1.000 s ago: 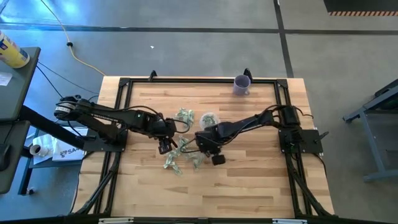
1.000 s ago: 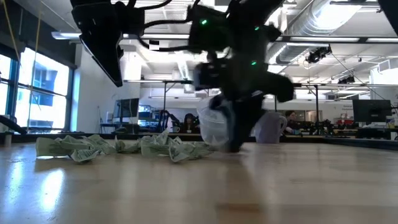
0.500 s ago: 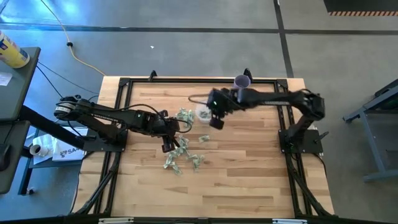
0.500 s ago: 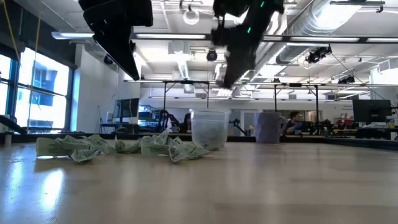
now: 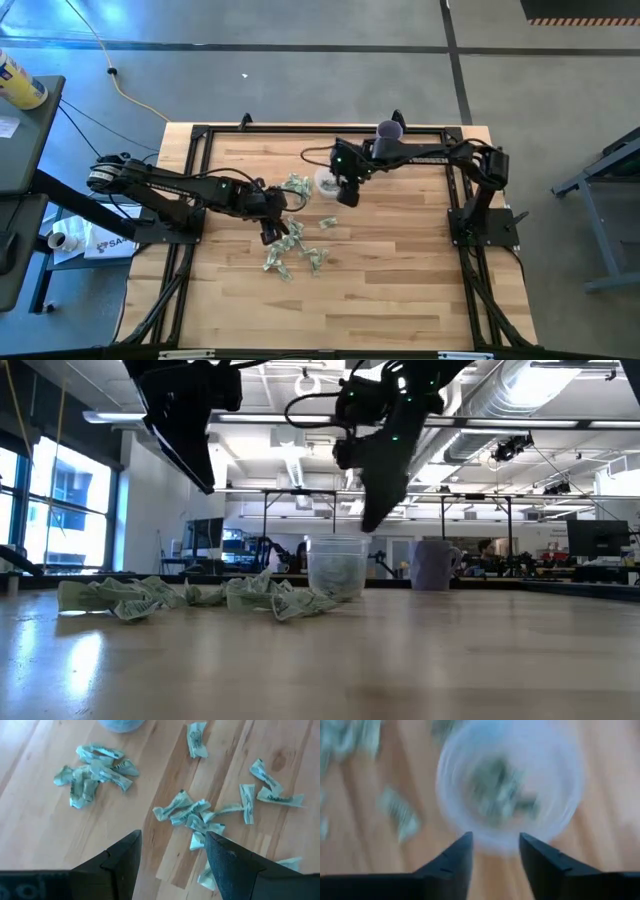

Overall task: Pick and place Stevia / Truvia into bins
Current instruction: Put the stevia packet into the transparent container

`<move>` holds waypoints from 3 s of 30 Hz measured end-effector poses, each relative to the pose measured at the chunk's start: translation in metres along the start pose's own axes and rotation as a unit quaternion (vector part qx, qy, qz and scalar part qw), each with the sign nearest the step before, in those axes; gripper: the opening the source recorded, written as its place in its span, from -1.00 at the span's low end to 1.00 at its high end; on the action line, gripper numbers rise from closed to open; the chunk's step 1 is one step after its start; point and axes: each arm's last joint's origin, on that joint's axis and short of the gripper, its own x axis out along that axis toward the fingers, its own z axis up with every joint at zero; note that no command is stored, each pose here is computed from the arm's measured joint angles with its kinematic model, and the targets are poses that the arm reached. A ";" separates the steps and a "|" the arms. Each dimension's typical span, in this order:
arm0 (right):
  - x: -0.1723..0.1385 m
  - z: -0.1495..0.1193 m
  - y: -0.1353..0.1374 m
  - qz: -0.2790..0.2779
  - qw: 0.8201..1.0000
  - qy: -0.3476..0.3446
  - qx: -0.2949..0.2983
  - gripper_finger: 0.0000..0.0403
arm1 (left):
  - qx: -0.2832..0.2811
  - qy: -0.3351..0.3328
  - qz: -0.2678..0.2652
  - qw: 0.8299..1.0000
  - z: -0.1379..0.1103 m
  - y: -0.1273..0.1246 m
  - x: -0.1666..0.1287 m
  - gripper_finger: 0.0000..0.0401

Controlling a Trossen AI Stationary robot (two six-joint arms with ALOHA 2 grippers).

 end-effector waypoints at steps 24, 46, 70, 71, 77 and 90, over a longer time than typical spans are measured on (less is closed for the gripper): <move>0.067 -0.006 0.118 0.058 0.980 -0.029 -0.190 0.51 | -0.051 0.091 -0.036 0.994 -0.031 0.002 0.022 0.26; 0.096 -0.014 0.103 0.028 0.993 0.032 -0.109 -0.77 | -0.034 0.114 -0.034 0.992 -0.035 0.004 0.021 0.26; 0.006 0.031 -0.034 0.053 0.992 -0.071 0.089 -0.54 | -0.066 0.118 -0.067 0.989 -0.033 0.001 0.021 0.26; 0.007 0.029 -0.033 0.062 0.993 -0.061 0.084 -0.47 | -0.075 0.121 -0.067 0.988 -0.033 0.001 0.021 0.26; -0.008 0.021 0.002 0.068 0.997 -0.032 -0.017 -0.14 | -0.095 0.154 -0.091 0.979 -0.041 -0.009 0.017 0.26; 0.007 -0.046 0.100 0.060 0.985 -0.001 -0.163 -0.03 | 0.064 0.058 -0.003 0.996 -0.060 -0.050 0.015 0.26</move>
